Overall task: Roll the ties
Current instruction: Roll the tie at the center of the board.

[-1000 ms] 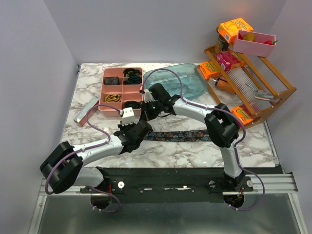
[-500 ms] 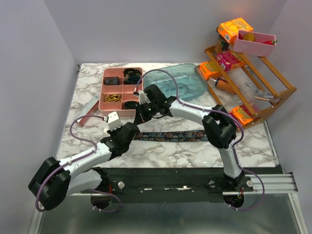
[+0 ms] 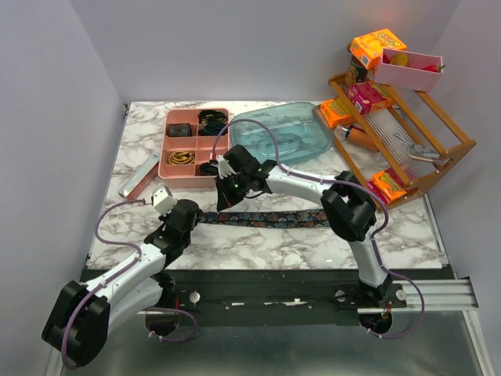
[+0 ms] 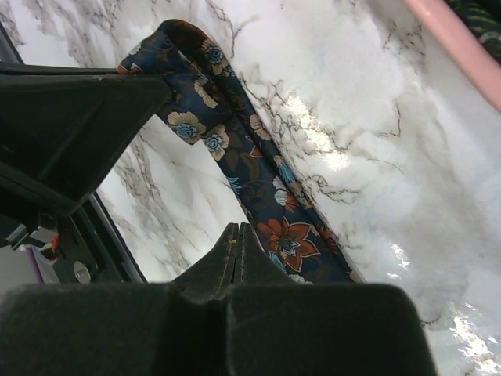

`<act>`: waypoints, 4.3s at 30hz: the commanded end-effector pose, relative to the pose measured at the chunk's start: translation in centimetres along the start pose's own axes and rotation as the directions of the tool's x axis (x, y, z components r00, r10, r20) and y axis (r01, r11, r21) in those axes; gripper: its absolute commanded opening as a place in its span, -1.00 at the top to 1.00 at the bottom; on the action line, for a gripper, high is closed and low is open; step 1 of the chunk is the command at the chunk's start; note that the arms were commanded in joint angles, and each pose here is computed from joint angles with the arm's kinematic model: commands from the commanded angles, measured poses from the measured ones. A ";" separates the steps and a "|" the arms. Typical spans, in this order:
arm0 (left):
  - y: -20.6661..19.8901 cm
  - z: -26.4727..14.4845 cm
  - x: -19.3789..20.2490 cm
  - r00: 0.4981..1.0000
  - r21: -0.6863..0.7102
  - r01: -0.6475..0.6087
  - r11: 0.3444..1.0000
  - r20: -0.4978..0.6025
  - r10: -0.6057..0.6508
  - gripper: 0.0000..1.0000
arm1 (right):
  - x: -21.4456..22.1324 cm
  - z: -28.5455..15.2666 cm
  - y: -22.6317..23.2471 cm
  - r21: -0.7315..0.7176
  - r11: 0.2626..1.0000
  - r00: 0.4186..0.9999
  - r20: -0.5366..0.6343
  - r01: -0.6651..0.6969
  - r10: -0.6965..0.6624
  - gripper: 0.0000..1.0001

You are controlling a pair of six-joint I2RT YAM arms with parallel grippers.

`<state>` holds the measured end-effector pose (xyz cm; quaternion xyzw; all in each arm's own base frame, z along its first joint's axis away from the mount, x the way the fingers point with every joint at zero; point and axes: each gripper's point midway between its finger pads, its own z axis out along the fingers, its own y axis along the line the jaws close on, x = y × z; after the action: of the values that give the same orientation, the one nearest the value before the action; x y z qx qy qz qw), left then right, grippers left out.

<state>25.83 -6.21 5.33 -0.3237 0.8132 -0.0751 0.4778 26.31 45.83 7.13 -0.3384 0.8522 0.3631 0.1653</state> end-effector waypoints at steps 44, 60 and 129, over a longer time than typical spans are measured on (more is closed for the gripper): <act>-3.8 0.5 0.0 0.993 0.101 -0.088 0.991 -0.063 0.095 1.00 | 10.4 -1.8 -9.8 0.471 0.882 0.959 -0.251 0.000 0.134 0.99; -6.2 0.9 1.3 0.995 0.235 -0.031 0.971 -0.081 0.051 0.96 | 16.9 -6.1 -12.7 0.565 0.824 0.897 -0.351 -0.026 0.268 0.99; -6.5 2.9 2.1 0.995 0.174 -0.001 0.985 -0.098 0.019 -0.36 | -3.6 2.9 -5.8 0.169 0.983 0.997 -0.015 0.075 -0.074 0.99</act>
<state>30.26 -13.35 4.33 -0.2627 0.8309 -0.1924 0.4513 31.84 45.82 3.99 -0.3555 0.8680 0.2947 0.1824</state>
